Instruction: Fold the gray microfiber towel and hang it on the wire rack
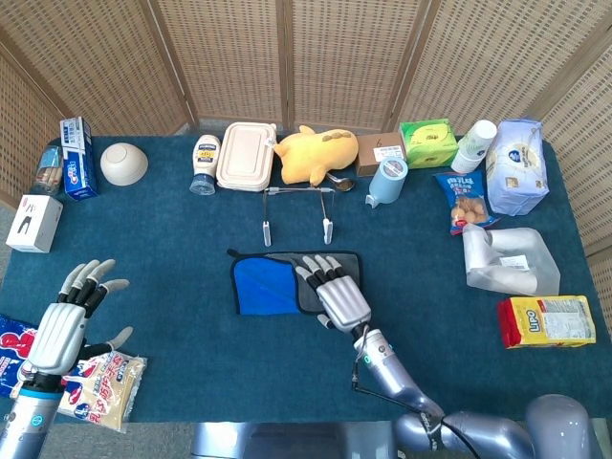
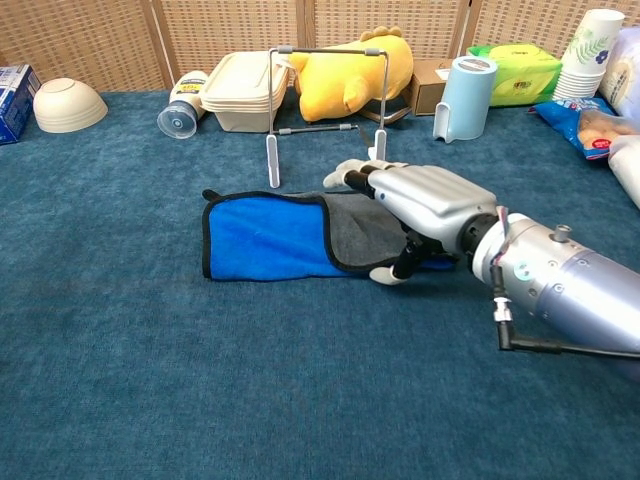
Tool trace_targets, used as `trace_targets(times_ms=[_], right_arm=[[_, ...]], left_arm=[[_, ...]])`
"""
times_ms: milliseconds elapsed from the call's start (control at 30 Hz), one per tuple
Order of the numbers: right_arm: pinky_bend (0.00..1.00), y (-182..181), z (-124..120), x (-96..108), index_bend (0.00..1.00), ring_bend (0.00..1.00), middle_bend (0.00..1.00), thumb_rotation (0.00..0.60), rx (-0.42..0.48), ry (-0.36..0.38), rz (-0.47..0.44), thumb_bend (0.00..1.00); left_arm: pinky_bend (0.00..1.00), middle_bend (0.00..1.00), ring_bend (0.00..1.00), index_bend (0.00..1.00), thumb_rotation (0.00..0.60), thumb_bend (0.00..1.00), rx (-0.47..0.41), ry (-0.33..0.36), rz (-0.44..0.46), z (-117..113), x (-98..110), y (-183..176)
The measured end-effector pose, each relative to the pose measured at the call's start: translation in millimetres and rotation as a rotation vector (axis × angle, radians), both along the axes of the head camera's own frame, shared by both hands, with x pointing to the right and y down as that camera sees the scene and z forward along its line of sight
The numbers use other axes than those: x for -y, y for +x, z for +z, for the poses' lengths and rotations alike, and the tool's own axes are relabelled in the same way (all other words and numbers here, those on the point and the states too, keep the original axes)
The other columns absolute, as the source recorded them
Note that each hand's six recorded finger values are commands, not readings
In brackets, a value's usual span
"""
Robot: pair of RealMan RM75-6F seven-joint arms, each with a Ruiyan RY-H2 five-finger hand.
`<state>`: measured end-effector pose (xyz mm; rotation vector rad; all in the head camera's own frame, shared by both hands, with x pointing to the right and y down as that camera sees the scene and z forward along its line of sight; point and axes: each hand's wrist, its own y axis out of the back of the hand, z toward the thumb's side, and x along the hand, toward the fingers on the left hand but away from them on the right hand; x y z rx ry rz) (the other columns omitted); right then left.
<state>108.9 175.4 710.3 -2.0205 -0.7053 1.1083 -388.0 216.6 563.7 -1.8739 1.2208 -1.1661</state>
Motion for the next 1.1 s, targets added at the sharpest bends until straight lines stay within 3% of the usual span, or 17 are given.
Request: trace_targets(times_ms=[733,1100], right_arm=[[0.0,21,1,32,0.1,0.0,0.01,0.6,0.001,0.052,0.097,0.22],[0.0,19,9,18,0.15,0.0,0.02,0.6,0.017,0.007,0.094,0.22]], left_arm=[[0.0,0.1,0.0,0.26,0.6,0.3,-0.003,-0.002,-0.002,0,-2,2],[0.0,0.1,0.0,0.26,0.6,0.3,0.002,0.007,-0.004,-3,-2,0]])
